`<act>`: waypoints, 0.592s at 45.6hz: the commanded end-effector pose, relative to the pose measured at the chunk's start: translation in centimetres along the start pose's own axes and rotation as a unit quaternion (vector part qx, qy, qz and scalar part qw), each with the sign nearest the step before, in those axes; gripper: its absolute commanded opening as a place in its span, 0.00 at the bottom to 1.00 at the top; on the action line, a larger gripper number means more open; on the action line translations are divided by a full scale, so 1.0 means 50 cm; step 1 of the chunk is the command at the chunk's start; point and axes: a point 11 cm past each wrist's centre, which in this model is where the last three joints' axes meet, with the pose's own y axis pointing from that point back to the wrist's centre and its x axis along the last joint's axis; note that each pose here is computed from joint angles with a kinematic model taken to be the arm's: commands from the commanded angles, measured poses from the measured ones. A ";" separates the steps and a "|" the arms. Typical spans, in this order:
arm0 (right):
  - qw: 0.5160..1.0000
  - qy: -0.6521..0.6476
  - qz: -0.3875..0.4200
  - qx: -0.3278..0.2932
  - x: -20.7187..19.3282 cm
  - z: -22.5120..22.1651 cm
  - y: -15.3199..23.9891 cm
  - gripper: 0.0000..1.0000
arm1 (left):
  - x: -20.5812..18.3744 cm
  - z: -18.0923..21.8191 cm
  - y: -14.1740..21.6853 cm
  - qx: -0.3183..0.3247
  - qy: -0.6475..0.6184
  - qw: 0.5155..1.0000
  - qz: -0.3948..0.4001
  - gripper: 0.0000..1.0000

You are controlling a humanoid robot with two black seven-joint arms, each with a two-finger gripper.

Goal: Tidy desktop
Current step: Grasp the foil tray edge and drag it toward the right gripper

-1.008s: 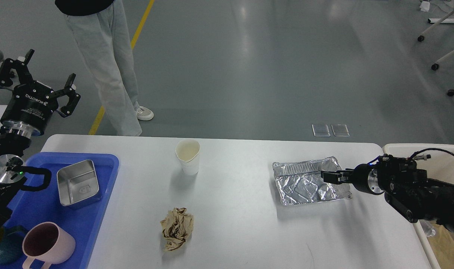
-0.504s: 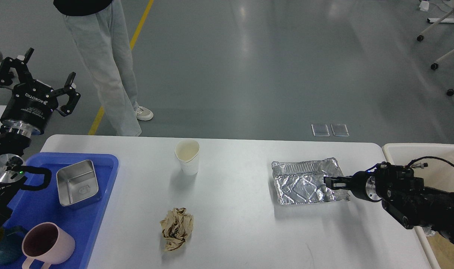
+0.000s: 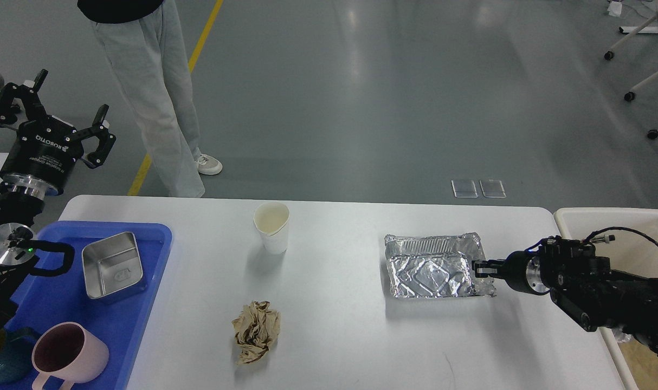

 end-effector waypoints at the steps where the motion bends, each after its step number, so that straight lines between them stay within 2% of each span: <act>1: 1.000 -0.008 -0.014 0.025 0.000 -0.028 -0.001 0.00 | -0.001 -0.001 0.000 0.003 0.000 1.000 -0.001 0.97; 8: 0.997 -0.036 -0.024 0.056 0.021 -0.045 0.026 0.00 | 0.002 0.000 0.002 0.005 -0.002 1.000 0.000 0.97; 27: 0.989 -0.084 -0.003 0.122 0.138 -0.080 0.125 0.00 | 0.002 0.007 0.001 0.005 -0.006 1.000 0.000 0.97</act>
